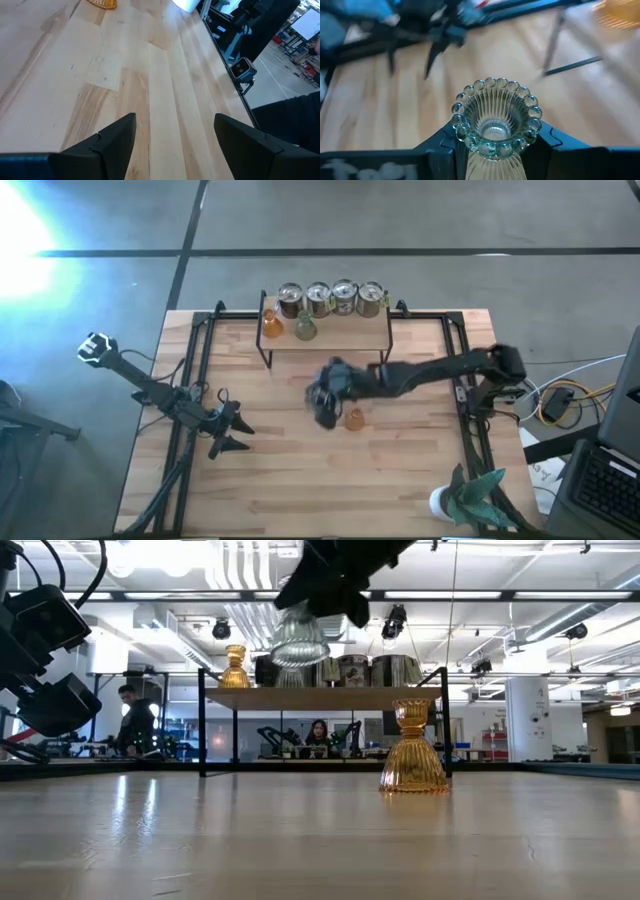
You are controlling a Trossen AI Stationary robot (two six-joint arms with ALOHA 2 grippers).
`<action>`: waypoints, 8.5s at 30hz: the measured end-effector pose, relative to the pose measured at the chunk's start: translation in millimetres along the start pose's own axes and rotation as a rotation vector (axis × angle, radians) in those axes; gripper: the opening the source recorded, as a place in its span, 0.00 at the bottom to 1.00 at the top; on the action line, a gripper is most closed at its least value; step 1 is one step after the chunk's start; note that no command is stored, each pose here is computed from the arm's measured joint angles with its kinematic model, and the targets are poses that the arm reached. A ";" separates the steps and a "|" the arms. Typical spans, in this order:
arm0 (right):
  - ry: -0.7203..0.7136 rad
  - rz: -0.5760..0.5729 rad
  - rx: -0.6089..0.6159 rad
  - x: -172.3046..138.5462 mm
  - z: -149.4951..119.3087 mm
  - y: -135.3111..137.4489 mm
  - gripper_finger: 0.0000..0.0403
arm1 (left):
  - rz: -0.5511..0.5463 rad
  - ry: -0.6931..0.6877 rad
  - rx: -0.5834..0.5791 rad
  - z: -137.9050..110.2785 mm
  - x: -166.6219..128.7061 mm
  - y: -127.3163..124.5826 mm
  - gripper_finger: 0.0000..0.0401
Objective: Pick & Place candle stick holders
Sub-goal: Put the green glass candle holder on the shelf, then put the orange glass candle holder on the shelf
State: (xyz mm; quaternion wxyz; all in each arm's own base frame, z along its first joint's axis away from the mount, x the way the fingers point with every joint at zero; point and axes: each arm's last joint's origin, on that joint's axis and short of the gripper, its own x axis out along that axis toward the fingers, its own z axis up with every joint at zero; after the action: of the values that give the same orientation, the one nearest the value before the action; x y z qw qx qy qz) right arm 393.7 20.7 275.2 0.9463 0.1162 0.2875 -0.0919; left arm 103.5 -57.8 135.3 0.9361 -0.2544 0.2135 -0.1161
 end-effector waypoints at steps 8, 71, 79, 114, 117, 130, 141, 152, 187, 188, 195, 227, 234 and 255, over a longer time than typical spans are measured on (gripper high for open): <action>-0.090 -0.144 0.158 -22.1 30.6 -72.2 0.30 | -0.001 0.000 0.000 0.0 0.0 -0.1 0.68; -0.280 -0.683 0.289 -16.4 -5.3 -137.4 0.30 | -0.001 -0.001 0.000 0.1 0.0 -0.1 0.68; -0.293 -0.680 0.292 -14.1 -10.9 -138.5 0.30 | -0.001 -0.001 0.000 0.1 0.0 -0.1 0.68; -0.357 -0.639 0.135 -22.9 17.0 -140.0 0.66 | -0.001 -0.001 0.000 0.1 0.0 -0.1 0.68; -0.370 -0.646 0.104 -27.9 24.8 -138.5 0.69 | -0.002 -0.002 0.000 0.2 0.0 -0.1 0.68; -0.448 -0.525 0.043 -124.6 72.8 -100.3 0.70 | -0.002 -0.001 0.000 0.2 0.0 -0.1 0.68; 0.007 -0.040 0.122 -192.0 10.0 -27.3 0.52 | -0.001 -0.001 0.000 0.1 0.0 -0.1 0.68; 0.077 -0.056 0.178 -190.6 -47.0 28.1 0.32 | -0.002 -0.002 0.000 0.2 0.0 -0.1 0.68; 0.142 -0.422 0.176 -23.4 -199.1 57.3 0.54 | -0.001 -0.001 0.000 0.1 0.0 -0.1 0.68; 0.121 -0.430 0.175 -20.4 -200.6 57.3 0.54 | -0.001 -0.001 0.000 0.1 0.0 -0.1 0.68; 0.054 -0.518 0.159 -5.6 -205.6 51.1 0.55 | -0.001 -0.001 0.000 0.1 0.0 -0.1 0.68; -0.038 -0.558 0.272 21.5 -170.5 30.1 0.66 | -0.002 -0.002 0.000 0.2 0.0 -0.1 0.68; -0.075 -0.605 0.286 24.4 -165.4 20.8 0.64 | -0.002 -0.002 0.000 0.2 0.0 -0.1 0.68; 0.042 -0.529 0.192 27.1 -150.0 22.5 0.29 | -0.002 -0.002 0.000 0.2 0.0 -0.1 0.68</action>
State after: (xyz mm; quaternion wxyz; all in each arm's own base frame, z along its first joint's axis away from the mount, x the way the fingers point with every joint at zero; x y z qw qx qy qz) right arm 342.9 80.2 142.5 0.8680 0.1281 0.3173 -0.3599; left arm 103.6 -57.8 135.5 0.9361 -0.2549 0.2126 -0.1166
